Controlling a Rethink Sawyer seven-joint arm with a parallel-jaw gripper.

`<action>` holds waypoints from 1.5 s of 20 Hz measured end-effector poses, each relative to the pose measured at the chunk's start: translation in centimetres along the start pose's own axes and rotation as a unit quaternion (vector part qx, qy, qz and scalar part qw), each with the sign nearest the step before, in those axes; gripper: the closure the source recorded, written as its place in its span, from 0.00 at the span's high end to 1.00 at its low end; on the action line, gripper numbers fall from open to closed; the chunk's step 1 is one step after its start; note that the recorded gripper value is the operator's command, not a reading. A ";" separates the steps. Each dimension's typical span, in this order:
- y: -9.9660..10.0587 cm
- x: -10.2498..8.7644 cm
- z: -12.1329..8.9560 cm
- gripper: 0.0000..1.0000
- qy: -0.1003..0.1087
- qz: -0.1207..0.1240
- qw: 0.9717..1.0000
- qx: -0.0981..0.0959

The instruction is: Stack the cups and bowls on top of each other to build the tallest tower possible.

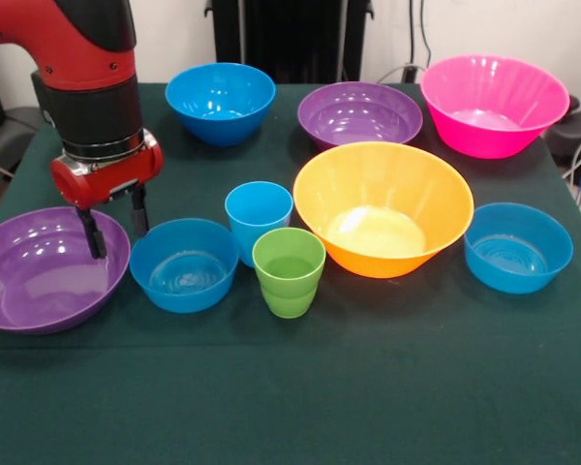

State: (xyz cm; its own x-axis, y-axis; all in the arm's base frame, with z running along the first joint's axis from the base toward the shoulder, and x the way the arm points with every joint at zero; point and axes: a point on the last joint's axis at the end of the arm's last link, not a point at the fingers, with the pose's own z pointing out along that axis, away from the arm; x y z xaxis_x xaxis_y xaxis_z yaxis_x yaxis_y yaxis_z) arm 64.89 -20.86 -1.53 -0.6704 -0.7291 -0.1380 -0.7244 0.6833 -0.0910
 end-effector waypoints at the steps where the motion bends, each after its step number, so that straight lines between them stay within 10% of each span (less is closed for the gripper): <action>1: 0.0 0.0 0.0 1.00 0.000 0.000 1.000 0.000; 30: -1.7 0.2 1.7 1.00 0.047 -0.017 0.998 0.033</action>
State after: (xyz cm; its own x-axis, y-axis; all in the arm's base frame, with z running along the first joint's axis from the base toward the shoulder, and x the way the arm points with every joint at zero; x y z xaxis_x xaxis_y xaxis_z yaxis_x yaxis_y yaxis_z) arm 66.29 -22.08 -3.03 -0.6593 -0.7508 -0.0412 -0.7373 0.6563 -0.1600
